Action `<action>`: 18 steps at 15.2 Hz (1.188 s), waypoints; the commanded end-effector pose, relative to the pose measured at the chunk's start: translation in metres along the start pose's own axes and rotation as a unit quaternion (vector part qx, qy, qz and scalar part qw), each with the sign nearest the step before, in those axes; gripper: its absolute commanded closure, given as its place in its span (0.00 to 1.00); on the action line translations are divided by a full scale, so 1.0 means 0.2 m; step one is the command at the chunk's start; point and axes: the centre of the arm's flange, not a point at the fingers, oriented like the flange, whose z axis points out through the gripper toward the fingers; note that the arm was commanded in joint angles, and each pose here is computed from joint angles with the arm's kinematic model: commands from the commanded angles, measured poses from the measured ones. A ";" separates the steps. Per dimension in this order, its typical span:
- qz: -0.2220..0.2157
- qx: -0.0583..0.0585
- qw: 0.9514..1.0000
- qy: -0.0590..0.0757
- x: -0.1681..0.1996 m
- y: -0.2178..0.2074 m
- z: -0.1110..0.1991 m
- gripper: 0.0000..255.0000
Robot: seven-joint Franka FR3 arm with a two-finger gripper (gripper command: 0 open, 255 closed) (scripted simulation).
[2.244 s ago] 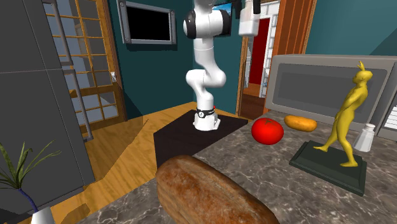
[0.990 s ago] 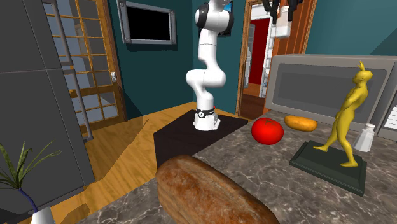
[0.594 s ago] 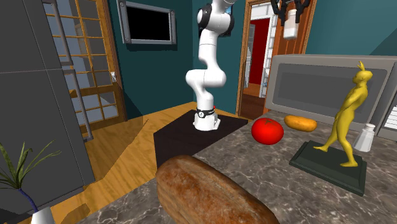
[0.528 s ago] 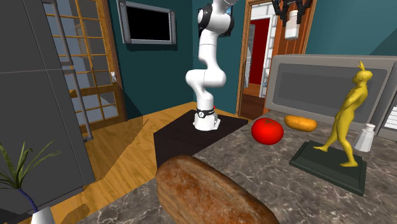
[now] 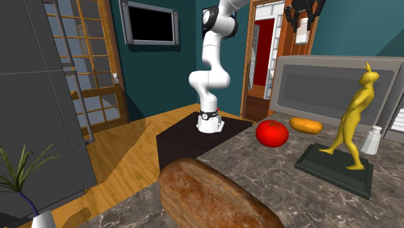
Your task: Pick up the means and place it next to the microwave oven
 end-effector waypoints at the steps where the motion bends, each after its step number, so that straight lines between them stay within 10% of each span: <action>1: 0.000 0.000 1.000 0.000 0.00 0.01 0.05 1.00; 18: 0.000 0.000 1.000 0.000 0.04 0.06 0.50 1.00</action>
